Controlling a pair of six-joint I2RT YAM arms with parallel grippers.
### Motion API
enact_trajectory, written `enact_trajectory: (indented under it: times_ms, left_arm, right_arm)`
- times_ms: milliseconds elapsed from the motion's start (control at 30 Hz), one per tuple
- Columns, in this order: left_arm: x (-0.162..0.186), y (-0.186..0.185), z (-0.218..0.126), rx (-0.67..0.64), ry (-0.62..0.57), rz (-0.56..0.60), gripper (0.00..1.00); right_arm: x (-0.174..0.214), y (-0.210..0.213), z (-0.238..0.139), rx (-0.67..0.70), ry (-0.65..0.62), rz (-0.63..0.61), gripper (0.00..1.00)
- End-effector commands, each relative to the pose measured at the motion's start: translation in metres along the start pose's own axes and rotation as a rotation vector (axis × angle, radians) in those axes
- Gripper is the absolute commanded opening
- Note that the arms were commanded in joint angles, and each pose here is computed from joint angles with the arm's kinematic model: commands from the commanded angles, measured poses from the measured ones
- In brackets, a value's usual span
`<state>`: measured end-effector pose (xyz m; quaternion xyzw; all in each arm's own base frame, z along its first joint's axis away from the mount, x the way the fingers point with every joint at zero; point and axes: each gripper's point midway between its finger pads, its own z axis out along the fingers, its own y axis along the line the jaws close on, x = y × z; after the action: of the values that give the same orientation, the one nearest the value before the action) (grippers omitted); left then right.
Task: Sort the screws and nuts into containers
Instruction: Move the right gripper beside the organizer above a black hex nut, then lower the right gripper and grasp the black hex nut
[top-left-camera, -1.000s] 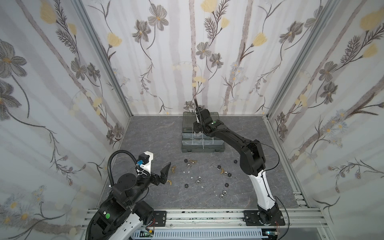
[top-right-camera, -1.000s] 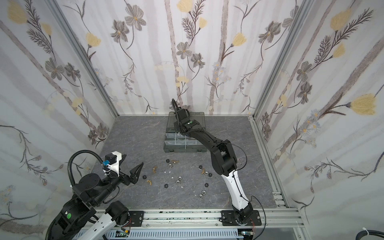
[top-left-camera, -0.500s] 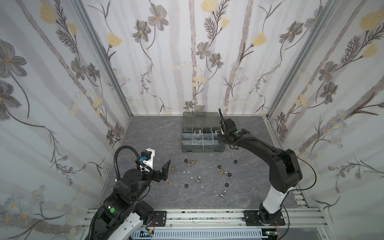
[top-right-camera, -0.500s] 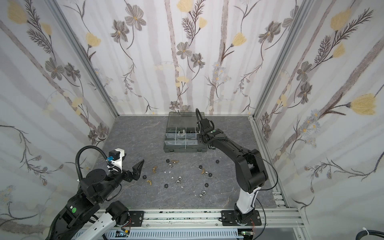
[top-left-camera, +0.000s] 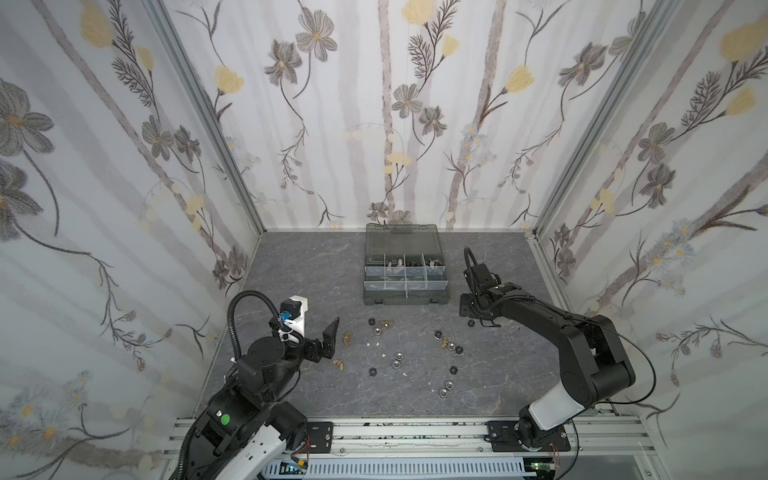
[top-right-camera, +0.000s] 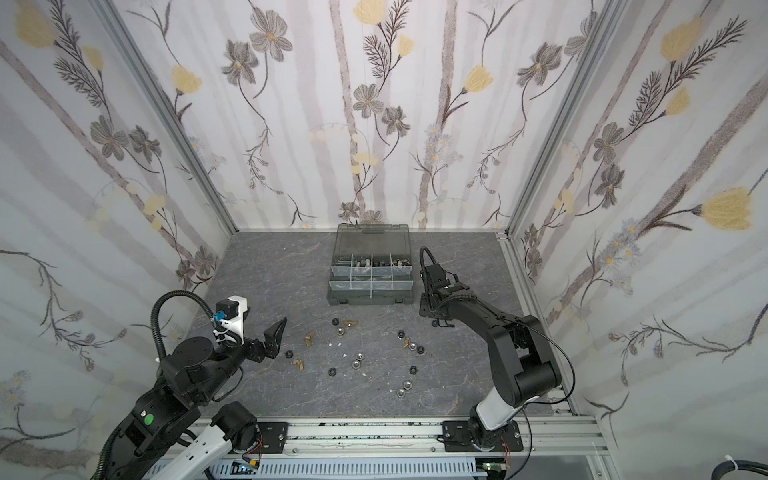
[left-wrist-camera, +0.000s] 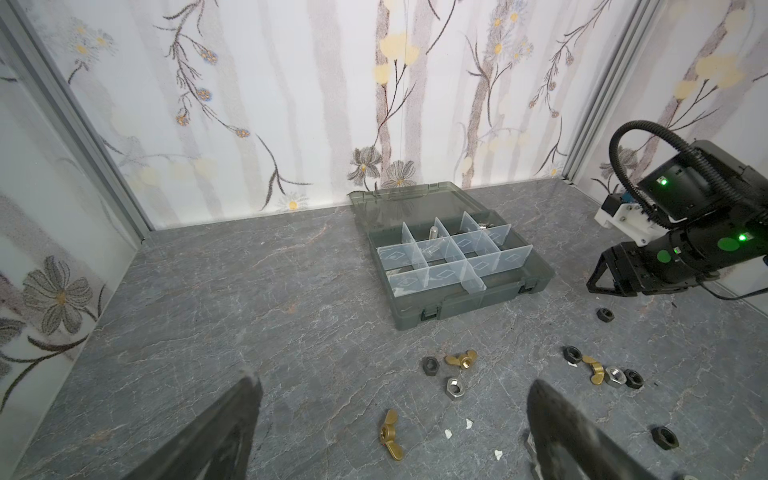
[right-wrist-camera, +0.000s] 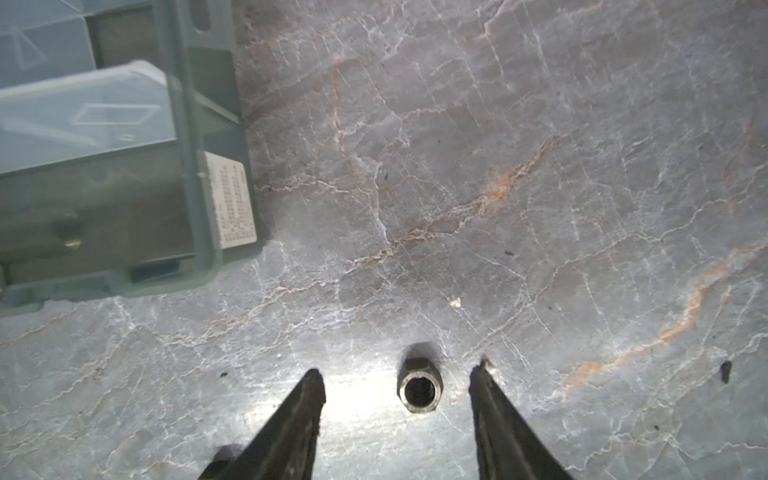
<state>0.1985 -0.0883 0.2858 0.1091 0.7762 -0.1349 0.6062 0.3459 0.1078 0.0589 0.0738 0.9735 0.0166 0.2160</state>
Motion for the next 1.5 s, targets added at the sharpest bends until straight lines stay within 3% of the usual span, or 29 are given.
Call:
enact_trajectory:
  times_ms: [0, 1167, 1467]
  left_arm:
    - [-0.01, 0.0, -0.003, 0.002, -0.04, -0.017, 1.0]
    - [-0.009, -0.001, -0.002, 0.008, -0.037, -0.014, 1.0]
    - [-0.01, -0.001, -0.002, 0.006, -0.037, -0.014, 1.0]
  right_arm:
    - [0.002, -0.002, 0.002, -0.006, -0.005, 0.041, 0.57]
    - [0.039, -0.013, 0.033, -0.016, 0.098, 0.023, 0.39]
    - [0.039, -0.012, 0.038, -0.022, 0.112, 0.007, 0.23]
